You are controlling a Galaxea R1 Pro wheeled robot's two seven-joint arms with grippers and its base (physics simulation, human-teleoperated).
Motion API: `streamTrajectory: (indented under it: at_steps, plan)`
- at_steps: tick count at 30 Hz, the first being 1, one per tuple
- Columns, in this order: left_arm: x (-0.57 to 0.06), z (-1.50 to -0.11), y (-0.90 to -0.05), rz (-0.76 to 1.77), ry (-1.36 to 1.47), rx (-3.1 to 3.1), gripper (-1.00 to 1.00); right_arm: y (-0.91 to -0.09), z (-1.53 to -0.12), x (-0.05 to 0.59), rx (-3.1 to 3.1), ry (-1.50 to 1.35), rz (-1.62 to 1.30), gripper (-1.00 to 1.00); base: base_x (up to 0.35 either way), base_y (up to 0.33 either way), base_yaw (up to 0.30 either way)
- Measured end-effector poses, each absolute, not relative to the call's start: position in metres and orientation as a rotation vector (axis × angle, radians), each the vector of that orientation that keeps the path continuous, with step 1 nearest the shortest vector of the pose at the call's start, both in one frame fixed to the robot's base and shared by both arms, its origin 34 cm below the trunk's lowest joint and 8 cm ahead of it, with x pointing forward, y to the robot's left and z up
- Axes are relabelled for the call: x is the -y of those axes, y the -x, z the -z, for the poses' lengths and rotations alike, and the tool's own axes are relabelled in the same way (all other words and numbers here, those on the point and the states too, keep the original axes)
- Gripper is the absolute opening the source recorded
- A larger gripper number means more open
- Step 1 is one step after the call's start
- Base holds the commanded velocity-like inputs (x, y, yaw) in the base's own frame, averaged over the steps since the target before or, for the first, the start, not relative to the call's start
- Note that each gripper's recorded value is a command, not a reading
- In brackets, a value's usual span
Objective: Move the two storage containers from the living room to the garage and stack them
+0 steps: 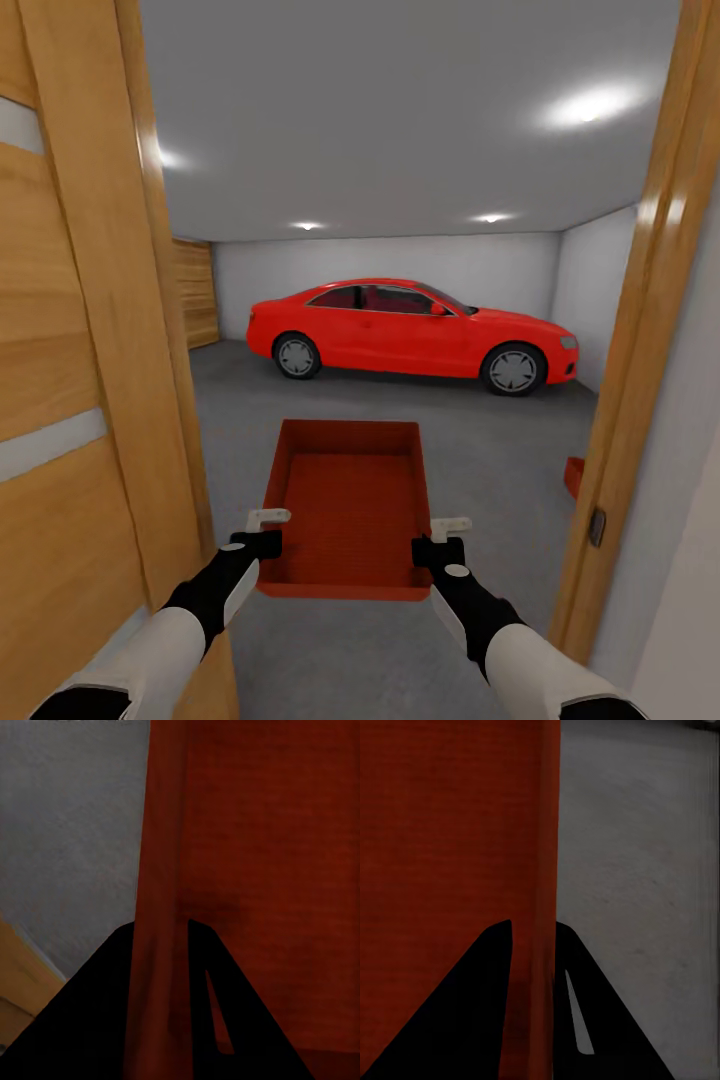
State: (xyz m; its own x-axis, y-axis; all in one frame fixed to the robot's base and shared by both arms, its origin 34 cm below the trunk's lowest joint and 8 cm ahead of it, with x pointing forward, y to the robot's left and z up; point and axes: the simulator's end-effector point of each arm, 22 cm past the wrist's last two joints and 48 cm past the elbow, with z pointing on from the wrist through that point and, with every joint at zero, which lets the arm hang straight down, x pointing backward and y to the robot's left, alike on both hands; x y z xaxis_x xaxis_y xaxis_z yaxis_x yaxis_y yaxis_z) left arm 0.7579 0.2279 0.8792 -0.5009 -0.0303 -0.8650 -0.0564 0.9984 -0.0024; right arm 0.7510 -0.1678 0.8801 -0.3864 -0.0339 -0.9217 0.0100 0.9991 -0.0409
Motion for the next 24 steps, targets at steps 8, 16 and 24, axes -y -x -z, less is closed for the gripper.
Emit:
streamTrajectory:
  at_steps: [8,16,24]
  plan:
    - [-0.2274,-0.8792,-0.7578,-0.032,0.061,-2.097,-1.00,-0.7510,-0.8800,0.1683,-1.968,0.018,0.047,-1.00,0.291,0.211,-0.235]
    - [-0.2284,-0.8795,-0.7584,-0.034,0.057,-2.098,-1.00,-0.7513,-0.8796,0.1673,-1.969,0.015,0.045,-1.00,0.083,0.048,-0.181]
    - [-0.2287,-0.8793,-0.7583,-0.034,0.057,-2.100,-1.00,-0.7512,-0.8794,0.1671,-1.970,0.016,0.045,-1.00,0.001,0.000,-0.203]
